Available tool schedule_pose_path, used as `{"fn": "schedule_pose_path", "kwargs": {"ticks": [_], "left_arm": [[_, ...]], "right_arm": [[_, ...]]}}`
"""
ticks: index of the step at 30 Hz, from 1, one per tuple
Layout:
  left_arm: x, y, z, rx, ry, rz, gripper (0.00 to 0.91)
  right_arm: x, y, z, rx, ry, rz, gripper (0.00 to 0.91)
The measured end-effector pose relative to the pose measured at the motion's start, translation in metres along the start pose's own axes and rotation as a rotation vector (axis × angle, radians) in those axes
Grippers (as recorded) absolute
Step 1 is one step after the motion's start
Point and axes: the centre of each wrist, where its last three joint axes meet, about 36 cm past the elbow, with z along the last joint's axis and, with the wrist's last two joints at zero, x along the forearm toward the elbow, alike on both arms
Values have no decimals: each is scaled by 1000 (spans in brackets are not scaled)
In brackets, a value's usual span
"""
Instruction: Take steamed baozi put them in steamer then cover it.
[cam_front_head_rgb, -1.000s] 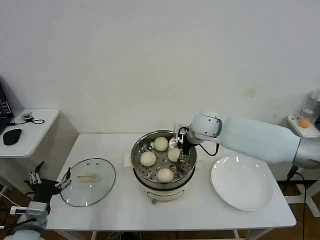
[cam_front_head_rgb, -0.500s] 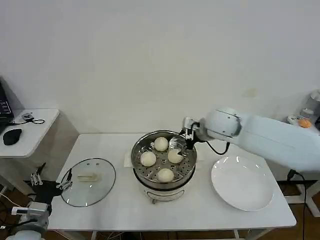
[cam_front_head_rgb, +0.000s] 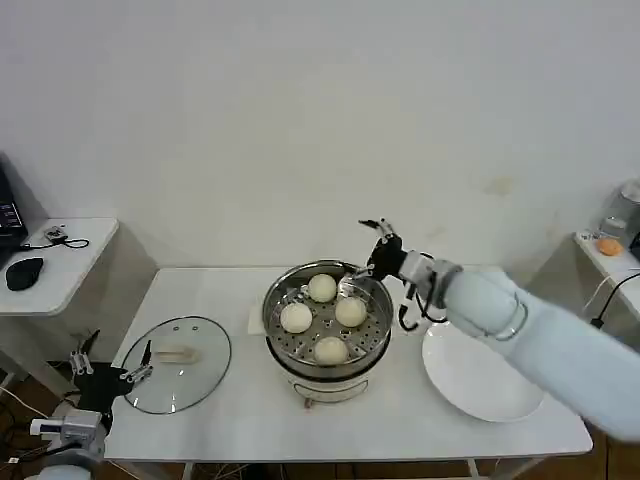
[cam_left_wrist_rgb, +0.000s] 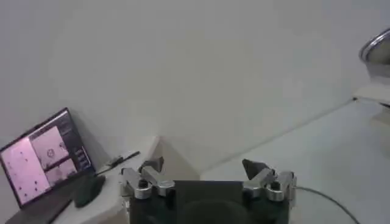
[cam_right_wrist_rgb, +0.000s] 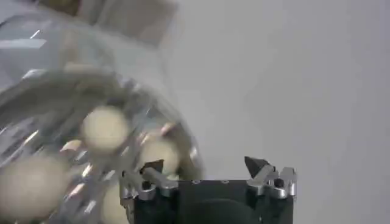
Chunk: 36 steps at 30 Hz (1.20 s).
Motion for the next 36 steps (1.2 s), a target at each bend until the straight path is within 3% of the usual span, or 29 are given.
{"fn": "schedule_pose_path", "kwargs": {"ticks": [4, 9, 13, 17, 23, 30, 36], "left_arm": [[-1, -1, 3, 1, -13, -6, 907], [-2, -6, 9, -34, -26, -17, 907], [-1, -13, 19, -127, -29, -29, 907], [3, -17, 31, -298, -37, -29, 907], [12, -22, 55, -592, -38, 22, 907], [2, -34, 72, -857, -72, 65, 907], [-23, -45, 84, -973, -104, 90, 907]], "right_arm": [[18, 24, 21, -100, -129, 150, 907], [54, 50, 52, -257, -172, 322, 907], [97, 71, 77, -377, -120, 449, 907], [144, 85, 96, -445, -35, 543, 907], [198, 100, 108, -492, 56, 644, 907], [227, 100, 108, -498, 82, 726, 907], [241, 106, 105, -523, 111, 748, 907]]}}
